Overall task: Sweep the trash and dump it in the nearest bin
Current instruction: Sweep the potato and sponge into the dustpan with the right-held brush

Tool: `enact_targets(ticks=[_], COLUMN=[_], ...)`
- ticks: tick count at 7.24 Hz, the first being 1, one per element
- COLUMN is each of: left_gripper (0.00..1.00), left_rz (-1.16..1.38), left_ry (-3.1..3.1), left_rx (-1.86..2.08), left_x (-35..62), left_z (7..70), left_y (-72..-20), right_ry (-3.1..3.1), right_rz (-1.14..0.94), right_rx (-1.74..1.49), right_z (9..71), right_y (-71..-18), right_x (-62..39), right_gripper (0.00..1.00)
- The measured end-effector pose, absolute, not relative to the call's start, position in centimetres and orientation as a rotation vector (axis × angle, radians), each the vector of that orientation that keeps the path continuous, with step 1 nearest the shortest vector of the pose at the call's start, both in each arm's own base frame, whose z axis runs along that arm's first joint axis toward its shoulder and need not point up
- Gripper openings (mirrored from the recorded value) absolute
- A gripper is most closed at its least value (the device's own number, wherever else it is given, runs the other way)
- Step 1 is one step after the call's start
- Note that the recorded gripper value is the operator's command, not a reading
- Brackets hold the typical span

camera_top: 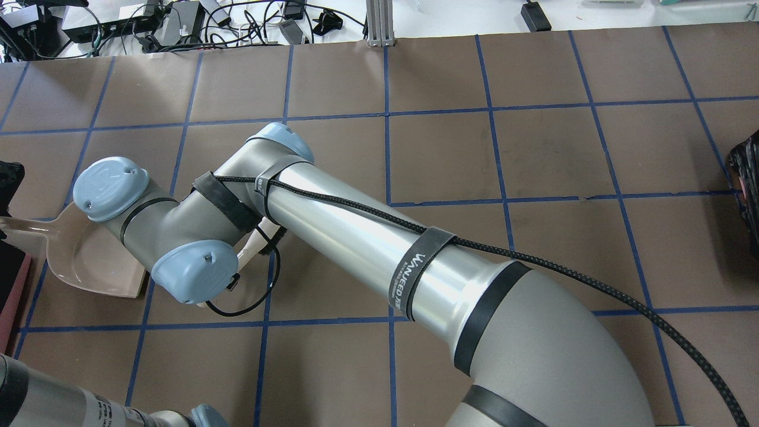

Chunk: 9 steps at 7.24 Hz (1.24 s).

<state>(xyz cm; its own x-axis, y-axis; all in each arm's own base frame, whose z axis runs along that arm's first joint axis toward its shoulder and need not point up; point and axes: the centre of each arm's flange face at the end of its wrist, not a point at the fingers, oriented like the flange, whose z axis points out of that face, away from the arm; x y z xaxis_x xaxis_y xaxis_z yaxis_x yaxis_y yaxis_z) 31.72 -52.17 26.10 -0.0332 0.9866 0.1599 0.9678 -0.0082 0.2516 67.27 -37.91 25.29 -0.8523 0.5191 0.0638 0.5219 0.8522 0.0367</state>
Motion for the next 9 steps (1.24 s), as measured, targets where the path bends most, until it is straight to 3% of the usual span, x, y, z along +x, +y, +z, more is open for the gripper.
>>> enact_targets(ticks=[4, 9], left_gripper=[0.00, 0.00], left_rz=[0.450, 0.441], left_ry=[2.162, 2.172], left_rx=[2.123, 2.069], left_x=[31.8, 31.2], left_z=[24.7, 23.2], left_y=[-52.6, -52.0], right_ry=[-3.011, -3.087], right_rz=[-0.139, -0.144], right_rx=[-0.839, -0.695], right_z=[24.5, 22.8], right_y=[-35.5, -36.4], right_x=[70.9, 73.4], right_gripper=[0.00, 0.00])
